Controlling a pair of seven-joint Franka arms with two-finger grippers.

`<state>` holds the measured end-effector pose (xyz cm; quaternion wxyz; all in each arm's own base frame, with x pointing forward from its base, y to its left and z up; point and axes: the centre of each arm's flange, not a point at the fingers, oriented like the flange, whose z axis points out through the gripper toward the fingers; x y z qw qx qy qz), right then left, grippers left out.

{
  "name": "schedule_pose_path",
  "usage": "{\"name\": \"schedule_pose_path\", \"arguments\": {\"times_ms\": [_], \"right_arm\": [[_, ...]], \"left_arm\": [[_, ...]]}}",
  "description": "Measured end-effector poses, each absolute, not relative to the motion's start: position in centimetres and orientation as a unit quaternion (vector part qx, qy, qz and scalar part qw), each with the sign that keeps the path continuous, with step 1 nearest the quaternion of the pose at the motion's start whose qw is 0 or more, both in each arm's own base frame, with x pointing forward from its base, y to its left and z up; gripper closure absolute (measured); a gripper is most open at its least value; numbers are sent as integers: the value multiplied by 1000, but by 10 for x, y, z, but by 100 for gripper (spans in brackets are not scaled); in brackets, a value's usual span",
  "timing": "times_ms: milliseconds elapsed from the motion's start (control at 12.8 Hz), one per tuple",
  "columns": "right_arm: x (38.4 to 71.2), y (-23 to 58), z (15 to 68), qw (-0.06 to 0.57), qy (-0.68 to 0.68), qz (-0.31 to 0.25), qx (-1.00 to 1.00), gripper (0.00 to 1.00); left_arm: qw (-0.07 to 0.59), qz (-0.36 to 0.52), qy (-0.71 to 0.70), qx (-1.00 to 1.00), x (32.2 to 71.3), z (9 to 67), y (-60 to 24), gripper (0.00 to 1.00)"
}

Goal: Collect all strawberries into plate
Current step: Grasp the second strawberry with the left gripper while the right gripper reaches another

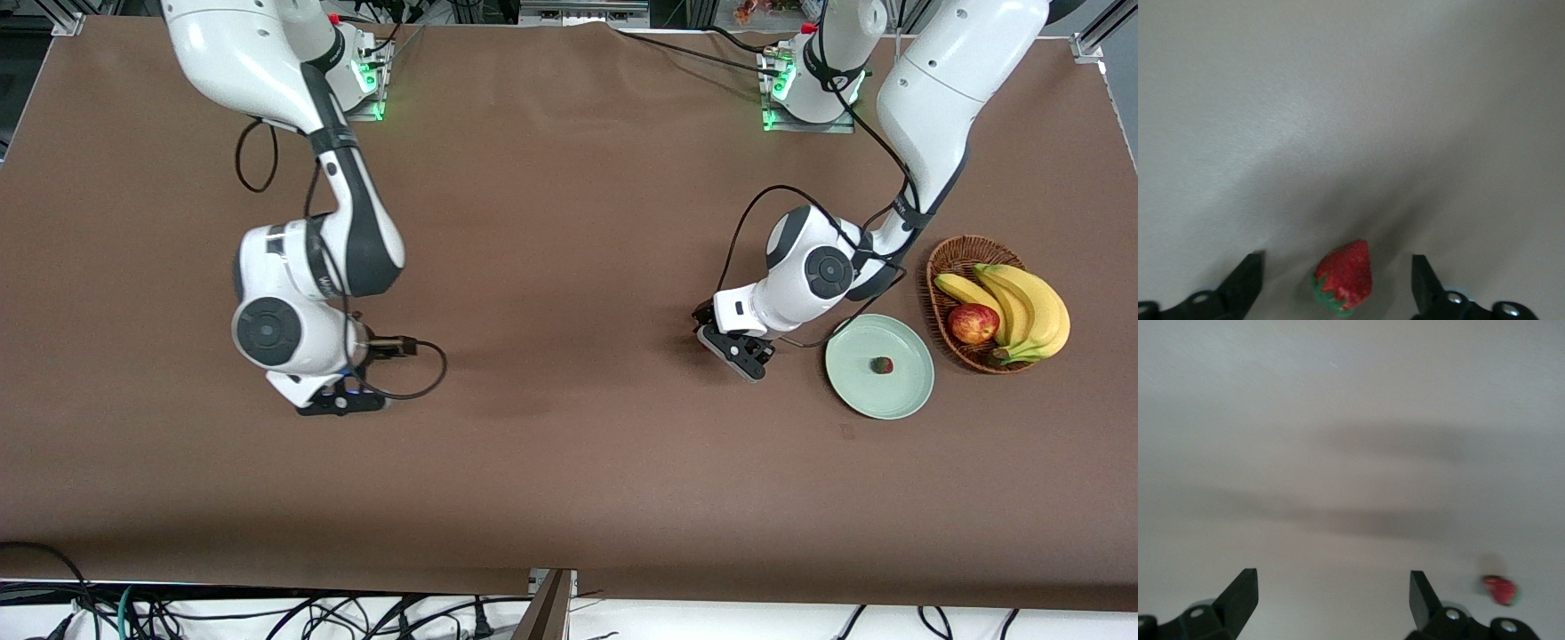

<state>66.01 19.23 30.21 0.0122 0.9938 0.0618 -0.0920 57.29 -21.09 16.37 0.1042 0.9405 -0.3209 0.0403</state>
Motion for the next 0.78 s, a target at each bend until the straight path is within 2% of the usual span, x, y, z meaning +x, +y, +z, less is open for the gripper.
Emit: {"name": "schedule_pose_path", "arguments": {"times_ms": [156,391,626,782], "right_arm": [[642,141,292,9,94,-85,992,0],[608,76,239,21,130,-59,990,0],[571,55,193,33,133,-63,989,0],[562,50,184,34,131,-70,988,0]], "left_arm": [[104,44,-321,941,575,166,-211,34],[102,49,-320,941,578,170,-210,66],[97,54,-319,941,583,183,-207,66],[86,44,-319,943,590,209,-198,66]]}}
